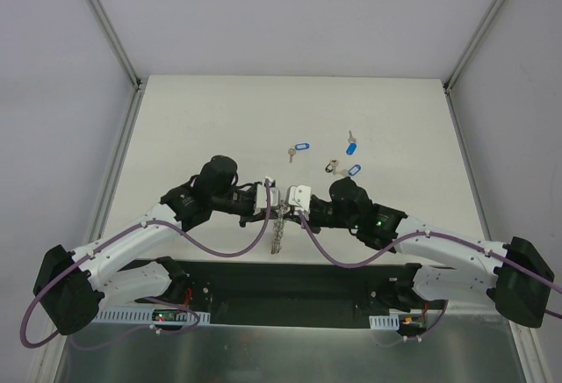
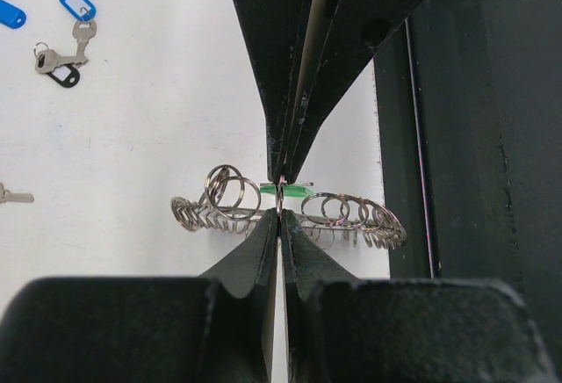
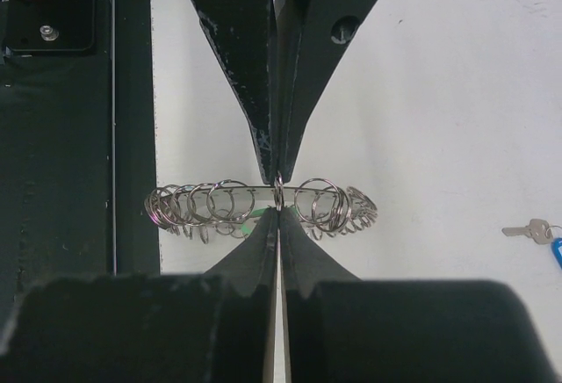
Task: Put the keys on the keyring
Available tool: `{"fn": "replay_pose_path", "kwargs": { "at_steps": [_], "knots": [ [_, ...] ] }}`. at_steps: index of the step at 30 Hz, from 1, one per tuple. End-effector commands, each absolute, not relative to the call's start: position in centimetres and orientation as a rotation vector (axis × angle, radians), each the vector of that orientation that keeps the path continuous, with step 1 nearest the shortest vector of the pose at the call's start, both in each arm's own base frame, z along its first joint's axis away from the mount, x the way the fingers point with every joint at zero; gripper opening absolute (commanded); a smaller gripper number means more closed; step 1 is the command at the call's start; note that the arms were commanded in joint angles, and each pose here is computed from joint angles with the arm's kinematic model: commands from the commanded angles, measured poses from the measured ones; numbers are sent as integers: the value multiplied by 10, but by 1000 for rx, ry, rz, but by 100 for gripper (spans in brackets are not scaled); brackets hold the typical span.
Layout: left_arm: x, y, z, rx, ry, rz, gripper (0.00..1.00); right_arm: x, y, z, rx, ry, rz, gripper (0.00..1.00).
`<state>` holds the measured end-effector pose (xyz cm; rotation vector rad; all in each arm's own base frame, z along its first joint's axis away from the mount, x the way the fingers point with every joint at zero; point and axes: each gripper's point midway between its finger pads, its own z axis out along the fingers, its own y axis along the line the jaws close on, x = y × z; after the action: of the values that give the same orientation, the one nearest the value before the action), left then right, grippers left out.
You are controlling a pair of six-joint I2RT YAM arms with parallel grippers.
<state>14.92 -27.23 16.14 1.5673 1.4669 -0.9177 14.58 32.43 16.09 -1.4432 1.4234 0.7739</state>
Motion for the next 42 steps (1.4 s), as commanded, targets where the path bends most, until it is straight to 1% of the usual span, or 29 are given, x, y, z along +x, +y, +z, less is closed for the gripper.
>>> {"fn": "replay_pose_path", "kwargs": {
  "at_steps": [1, 13, 14, 15, 20, 21, 24, 37, 40, 42],
  "knots": [
    [153, -282, 182, 1555, 1399, -946, 0, 146, 338, 204, -1356, 1274, 812, 1],
    [155, -282, 183, 1550, 1423, -941, 0, 148, 343, 205, -1342, 1286, 827, 5],
    [155, -282, 183, 1547, 1425, -938, 0, 149, 343, 205, -1341, 1290, 825, 6],
    [155, -282, 184, 1547, 1423, -936, 0, 148, 342, 204, -1340, 1293, 822, 10],
    [157, -278, 187, 1538, 1408, -901, 0, 152, 331, 206, -1301, 1300, 802, 16],
    [158, -278, 189, 1533, 1398, -895, 0, 152, 329, 207, -1296, 1301, 806, 20],
    [161, -277, 194, 1500, 1386, -890, 0, 152, 322, 206, -1297, 1297, 833, 25],
    [165, -276, 198, 1448, 1385, -905, 0, 152, 323, 191, -1360, 1327, 882, 25],
    [166, -276, 199, 1439, 1384, -905, 0, 153, 325, 190, -1357, 1327, 886, 25],
    [166, -277, 199, 1439, 1382, -910, 0, 154, 326, 189, -1355, 1332, 887, 22]
  ]
}}
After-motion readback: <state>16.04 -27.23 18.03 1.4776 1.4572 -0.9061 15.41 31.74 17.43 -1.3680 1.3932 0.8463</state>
